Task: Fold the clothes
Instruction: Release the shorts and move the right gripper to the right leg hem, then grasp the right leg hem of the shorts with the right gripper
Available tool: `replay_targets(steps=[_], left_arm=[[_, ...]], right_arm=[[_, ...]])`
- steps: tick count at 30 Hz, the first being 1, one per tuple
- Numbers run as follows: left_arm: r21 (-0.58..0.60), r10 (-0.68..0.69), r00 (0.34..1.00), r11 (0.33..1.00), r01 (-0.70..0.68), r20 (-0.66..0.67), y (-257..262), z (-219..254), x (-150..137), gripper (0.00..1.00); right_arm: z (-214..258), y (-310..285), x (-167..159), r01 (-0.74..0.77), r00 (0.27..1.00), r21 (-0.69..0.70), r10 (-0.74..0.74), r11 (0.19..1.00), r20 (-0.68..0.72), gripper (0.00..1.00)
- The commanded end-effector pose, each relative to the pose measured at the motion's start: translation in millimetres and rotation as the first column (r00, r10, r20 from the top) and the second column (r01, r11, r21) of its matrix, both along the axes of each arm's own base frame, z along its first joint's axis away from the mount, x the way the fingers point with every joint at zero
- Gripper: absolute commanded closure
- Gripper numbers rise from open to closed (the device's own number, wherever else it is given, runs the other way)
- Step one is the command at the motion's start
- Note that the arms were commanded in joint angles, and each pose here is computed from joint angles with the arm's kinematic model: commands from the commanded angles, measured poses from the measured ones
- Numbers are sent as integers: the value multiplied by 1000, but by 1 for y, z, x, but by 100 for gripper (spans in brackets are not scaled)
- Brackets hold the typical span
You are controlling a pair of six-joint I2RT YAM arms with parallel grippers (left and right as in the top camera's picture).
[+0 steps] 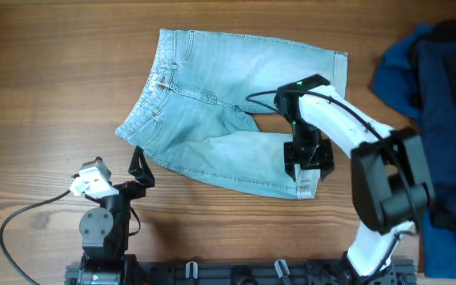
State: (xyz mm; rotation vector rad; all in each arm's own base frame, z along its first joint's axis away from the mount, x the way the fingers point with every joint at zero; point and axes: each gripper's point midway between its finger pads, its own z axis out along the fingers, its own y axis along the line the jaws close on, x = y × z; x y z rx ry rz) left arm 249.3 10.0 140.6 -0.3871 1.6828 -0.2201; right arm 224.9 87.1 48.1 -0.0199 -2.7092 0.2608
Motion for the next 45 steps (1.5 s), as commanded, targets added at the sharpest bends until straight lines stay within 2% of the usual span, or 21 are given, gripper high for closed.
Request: replay_targets(steps=[1,2,3,7,9,11,12,13,14,15,18,20,29,37,40,45], left_arm=[[-6,-7,1000,1000,7,-2,-2,-2,0,0],[-6,-7,1000,1000,7,-2,-2,-2,0,0],[-6,-7,1000,1000,7,-2,-2,-2,0,0],[-6,-7,1000,1000,7,-2,-2,-2,0,0],[-6,-7,1000,1000,7,-2,-2,-2,0,0],[-6,-7,1000,1000,7,-2,-2,-2,0,0],[-6,-7,1000,1000,7,-2,-2,-2,0,0],[-6,-7,1000,1000,7,-2,-2,-2,0,0],[-6,-7,1000,1000,7,-2,-2,-2,0,0],[-6,-7,1000,1000,7,-2,-2,-2,0,0],[-6,-7,1000,1000,7,-2,-2,-2,0,0],[-6,-7,1000,1000,7,-2,-2,-2,0,0],[-6,-7,1000,1000,7,-2,-2,-2,0,0],[-6,-7,1000,1000,7,-2,-2,-2,0,0],[-6,-7,1000,1000,7,-2,-2,-2,0,0],[-6,-7,1000,1000,7,-2,-2,-2,0,0]], right_arm=[[61,13,47,-22,956,90,-6,996,293,28],[79,10,58,-13,928,84,-19,996,372,3],[88,3,65,8,906,75,-39,997,421,0],[92,-31,77,134,883,148,-186,980,431,1],[89,-38,86,159,870,268,-263,950,416,0],[89,-46,98,203,839,420,-378,885,391,0],[90,-52,101,233,819,479,-436,846,373,3],[90,-55,103,257,802,526,-483,810,351,12],[88,-59,104,267,791,562,-511,783,337,27],[84,-64,104,278,783,565,-524,777,335,35],[62,-66,101,330,754,617,-593,714,283,44],[46,-60,102,377,713,669,-662,640,231,44],[6,-65,109,519,537,712,-829,473,160,40],[-8,-58,101,562,498,721,-862,406,97,41],[-14,-52,99,592,458,728,-888,346,49,42],[-22,-42,93,583,452,757,-892,296,1,45]])
